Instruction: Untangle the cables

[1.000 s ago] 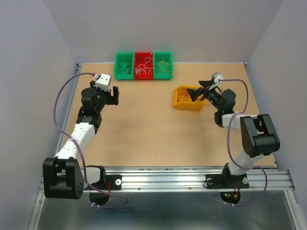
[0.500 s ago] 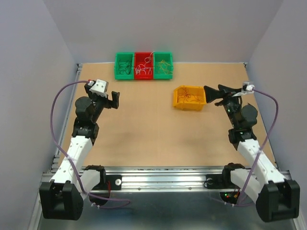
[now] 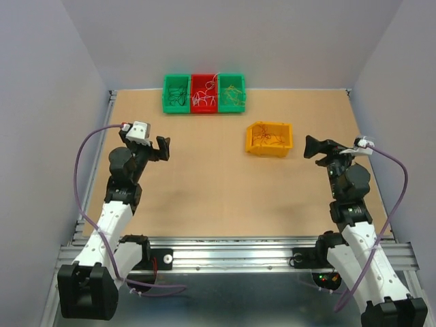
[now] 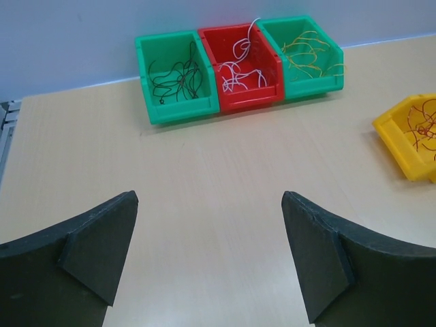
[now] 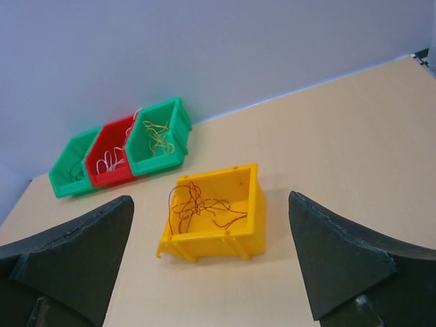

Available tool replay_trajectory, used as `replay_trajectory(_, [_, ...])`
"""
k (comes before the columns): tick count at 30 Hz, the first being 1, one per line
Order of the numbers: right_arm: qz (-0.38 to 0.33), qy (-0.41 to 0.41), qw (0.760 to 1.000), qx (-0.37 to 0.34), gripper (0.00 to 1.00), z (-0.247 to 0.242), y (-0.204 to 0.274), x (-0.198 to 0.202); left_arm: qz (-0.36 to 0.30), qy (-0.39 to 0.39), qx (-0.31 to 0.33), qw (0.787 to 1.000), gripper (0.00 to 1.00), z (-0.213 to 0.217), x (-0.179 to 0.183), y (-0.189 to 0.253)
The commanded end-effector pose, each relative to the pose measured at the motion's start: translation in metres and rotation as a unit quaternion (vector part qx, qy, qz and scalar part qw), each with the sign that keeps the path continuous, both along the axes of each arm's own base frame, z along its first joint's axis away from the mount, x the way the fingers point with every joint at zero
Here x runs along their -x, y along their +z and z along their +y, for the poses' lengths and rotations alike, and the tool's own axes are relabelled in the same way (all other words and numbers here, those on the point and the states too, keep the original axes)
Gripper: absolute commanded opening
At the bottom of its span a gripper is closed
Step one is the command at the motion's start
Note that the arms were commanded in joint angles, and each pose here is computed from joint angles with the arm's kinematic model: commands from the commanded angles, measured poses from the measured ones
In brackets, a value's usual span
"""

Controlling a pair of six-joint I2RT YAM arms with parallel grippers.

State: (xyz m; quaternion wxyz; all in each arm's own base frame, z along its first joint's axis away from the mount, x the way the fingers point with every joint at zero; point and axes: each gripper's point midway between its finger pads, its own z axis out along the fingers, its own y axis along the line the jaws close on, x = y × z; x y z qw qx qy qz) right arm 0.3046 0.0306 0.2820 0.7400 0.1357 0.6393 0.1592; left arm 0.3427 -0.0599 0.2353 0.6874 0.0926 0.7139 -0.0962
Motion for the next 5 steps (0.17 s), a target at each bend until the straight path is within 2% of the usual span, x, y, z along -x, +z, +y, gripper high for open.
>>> replay_trajectory(1, [0.011, -0.024, 1.0, 0.007, 1.0, -0.0092, -0.0089, -0.0001, -0.048, 0.005, 0.011, 0.999, 0.99, 0.0018, -0.0019, 0.0244])
replay_trajectory(5, [0.012, -0.016, 1.0, 0.011, 1.0, -0.0069, -0.0087, -0.0004, -0.047, 0.006, 0.01, 0.999, 0.99, 0.0021, -0.0024, 0.0234])
